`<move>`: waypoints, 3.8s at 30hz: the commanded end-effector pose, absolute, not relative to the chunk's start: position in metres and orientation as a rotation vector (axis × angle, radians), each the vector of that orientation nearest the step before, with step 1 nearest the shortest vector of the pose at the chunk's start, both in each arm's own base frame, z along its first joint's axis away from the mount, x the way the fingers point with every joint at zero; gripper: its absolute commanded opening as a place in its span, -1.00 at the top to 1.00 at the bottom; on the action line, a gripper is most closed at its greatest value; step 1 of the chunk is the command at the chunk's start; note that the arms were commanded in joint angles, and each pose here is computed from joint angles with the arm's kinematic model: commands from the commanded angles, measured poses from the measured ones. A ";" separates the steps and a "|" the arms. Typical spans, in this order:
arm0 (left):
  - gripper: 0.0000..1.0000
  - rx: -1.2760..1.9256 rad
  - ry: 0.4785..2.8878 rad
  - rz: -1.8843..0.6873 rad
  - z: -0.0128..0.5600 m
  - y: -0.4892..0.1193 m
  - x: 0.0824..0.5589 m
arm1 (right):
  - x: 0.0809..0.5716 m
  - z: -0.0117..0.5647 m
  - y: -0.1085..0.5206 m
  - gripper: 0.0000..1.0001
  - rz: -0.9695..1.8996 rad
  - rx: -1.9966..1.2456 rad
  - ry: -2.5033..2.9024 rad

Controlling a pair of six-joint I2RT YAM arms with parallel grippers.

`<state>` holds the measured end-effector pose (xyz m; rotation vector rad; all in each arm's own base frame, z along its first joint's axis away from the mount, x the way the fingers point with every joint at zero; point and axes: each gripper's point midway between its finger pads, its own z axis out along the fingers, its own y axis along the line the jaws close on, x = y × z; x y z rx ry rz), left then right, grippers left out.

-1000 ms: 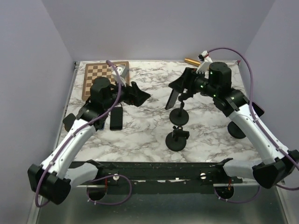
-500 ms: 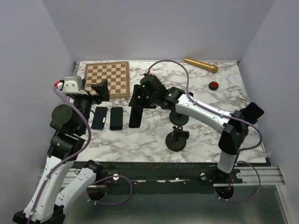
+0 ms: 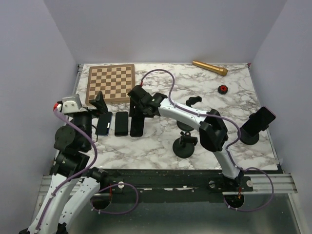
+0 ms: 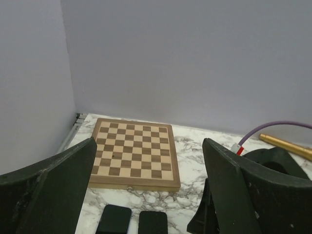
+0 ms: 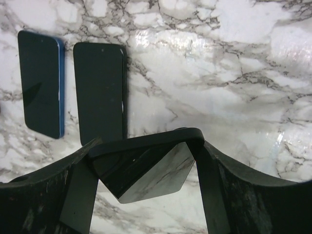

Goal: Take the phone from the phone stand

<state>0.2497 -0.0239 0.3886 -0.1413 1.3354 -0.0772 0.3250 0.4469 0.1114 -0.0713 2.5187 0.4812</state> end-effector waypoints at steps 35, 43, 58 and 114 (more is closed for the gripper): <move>-0.92 -0.238 1.246 -0.095 0.407 -0.009 0.232 | 0.361 -0.014 0.443 0.63 0.075 0.173 2.548; -0.91 -0.230 1.258 -0.093 0.404 -0.012 0.236 | 0.350 -0.025 0.450 0.12 0.099 0.100 2.587; -0.89 -0.198 1.315 -0.104 0.392 -0.023 0.250 | 0.351 -0.005 0.460 -0.99 0.172 0.000 2.575; -0.96 -0.075 1.442 -0.169 0.366 -0.058 0.274 | 0.324 0.286 -0.033 -1.00 -0.409 0.748 1.786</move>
